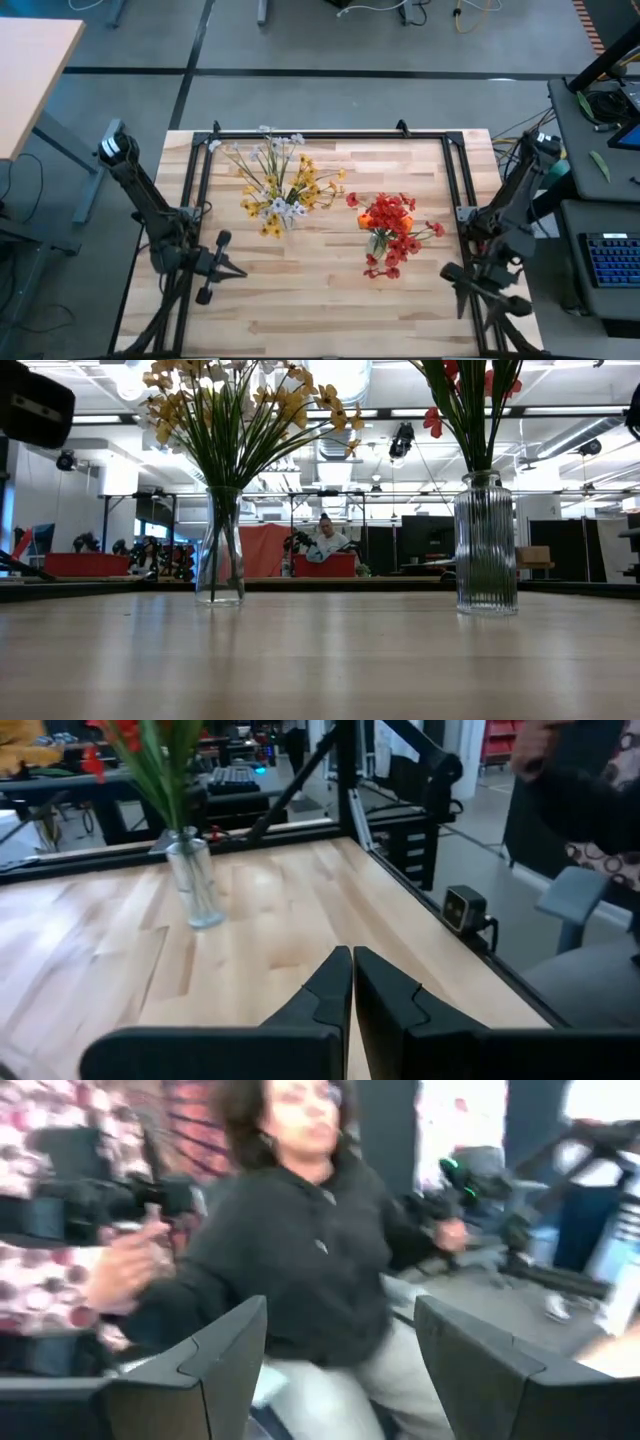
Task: Sort flowers into vase by color
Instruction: Return to Home Position
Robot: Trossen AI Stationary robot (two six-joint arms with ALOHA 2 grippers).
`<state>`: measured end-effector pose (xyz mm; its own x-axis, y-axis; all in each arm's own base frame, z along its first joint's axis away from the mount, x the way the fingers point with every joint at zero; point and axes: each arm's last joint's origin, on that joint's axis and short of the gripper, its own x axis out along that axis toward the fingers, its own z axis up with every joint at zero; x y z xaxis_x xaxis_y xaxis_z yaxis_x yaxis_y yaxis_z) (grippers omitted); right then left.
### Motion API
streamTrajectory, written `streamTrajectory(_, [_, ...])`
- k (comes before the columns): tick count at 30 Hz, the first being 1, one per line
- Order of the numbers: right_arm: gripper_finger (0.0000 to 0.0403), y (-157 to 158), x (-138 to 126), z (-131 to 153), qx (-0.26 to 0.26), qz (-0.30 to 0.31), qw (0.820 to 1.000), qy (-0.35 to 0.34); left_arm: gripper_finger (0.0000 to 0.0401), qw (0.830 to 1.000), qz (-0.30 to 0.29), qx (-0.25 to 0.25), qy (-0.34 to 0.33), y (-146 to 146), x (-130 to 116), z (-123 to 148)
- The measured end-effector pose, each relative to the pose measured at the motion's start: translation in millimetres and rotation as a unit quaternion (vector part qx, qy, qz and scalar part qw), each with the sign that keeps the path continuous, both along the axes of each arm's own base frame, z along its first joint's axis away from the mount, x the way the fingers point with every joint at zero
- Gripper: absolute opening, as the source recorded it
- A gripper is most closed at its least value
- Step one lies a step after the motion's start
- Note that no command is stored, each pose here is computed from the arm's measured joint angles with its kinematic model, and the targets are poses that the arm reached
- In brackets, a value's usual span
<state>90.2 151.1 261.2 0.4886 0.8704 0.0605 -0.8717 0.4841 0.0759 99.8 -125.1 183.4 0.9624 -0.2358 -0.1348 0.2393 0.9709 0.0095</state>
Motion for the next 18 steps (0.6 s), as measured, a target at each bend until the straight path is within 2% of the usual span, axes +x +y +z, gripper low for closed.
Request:
streamTrajectory(3, [0.0247,-8.4,-0.3,-30.6,-0.021,-0.077,0.997,0.012,0.0,1.0,0.008,0.002,-0.002,5.4,-0.2,-2.8])
streamTrajectory(5, [0.0246,-15.0,0.1,-49.5,-0.013,-0.139,0.99,0.022,0.0,1.0,0.015,0.004,-0.002,8.4,0.6,-4.6])
streamTrajectory(8, [0.0246,-22.3,-4.5,-72.3,0.014,-0.139,0.99,0.014,0.0,1.0,0.029,0.009,0.002,12.9,2.5,-9.3])
streamTrajectory(11, [0.0243,-32.0,-8.4,-85.7,0.028,-0.153,0.987,-0.03,0.0,0.999,0.046,0.017,0.007,19.2,4.5,-16.5])
streamTrajectory(13, [0.0237,-35.0,-4.0,-82.6,0.032,-0.204,0.978,-0.04,0.0,0.998,0.056,0.016,0.009,23.9,6.6,-19.8])
streamTrajectory(16, [0.0223,-46.8,5.0,-73.7,0.072,-0.33,0.94,-0.049,0.0,0.998,0.055,0.009,0.011,30.7,12.3,-20.1])
streamTrajectory(18, [0.0215,-52.1,10.0,-74.5,0.063,-0.352,0.932,-0.056,0.0,0.999,0.048,0.014,0.009,35.7,17.0,-18.8])
